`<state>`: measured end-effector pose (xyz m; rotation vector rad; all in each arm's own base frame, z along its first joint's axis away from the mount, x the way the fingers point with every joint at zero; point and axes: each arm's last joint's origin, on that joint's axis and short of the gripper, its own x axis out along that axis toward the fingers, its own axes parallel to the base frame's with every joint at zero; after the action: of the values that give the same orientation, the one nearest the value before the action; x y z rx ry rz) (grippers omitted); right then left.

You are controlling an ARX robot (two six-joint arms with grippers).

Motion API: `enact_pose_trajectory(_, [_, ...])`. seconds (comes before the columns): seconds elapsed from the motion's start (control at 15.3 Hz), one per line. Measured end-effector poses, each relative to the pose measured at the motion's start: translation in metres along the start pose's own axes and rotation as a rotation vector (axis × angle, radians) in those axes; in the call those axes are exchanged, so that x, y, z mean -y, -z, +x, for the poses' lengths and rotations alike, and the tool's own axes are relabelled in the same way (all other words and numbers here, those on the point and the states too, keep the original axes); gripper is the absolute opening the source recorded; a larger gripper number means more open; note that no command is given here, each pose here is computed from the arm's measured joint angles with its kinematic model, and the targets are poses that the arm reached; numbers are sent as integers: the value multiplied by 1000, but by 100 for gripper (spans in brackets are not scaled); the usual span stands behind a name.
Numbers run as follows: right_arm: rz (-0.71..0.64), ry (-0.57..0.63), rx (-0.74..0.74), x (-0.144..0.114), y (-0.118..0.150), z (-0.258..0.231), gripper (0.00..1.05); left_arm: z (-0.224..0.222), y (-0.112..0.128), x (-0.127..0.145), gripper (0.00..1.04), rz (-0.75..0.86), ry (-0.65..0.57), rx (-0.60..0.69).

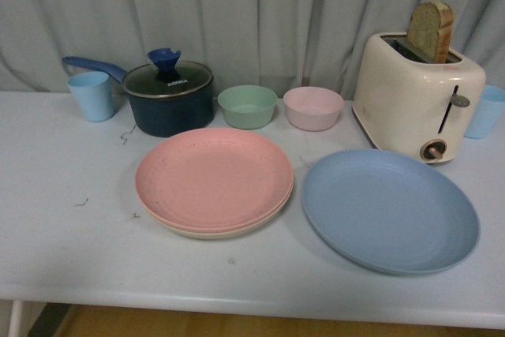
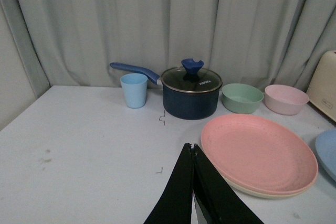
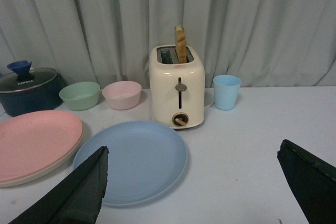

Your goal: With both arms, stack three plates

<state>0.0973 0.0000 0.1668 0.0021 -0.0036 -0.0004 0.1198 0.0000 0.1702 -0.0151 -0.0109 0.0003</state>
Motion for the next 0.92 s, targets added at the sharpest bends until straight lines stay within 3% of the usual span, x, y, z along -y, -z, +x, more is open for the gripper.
enact_pose_trajectory(0.59, [0,0,0,0,0,0,98,-12,0,0,2,0,0,3])
enact_pose_trajectory(0.78, [0,0,0,0,0,0,98,-19,7,0,2,0,3,-57])
enact_pose_trajectory(0.92, [0,0,0,0,0,0,98,-23,0,0,2,1,1,15])
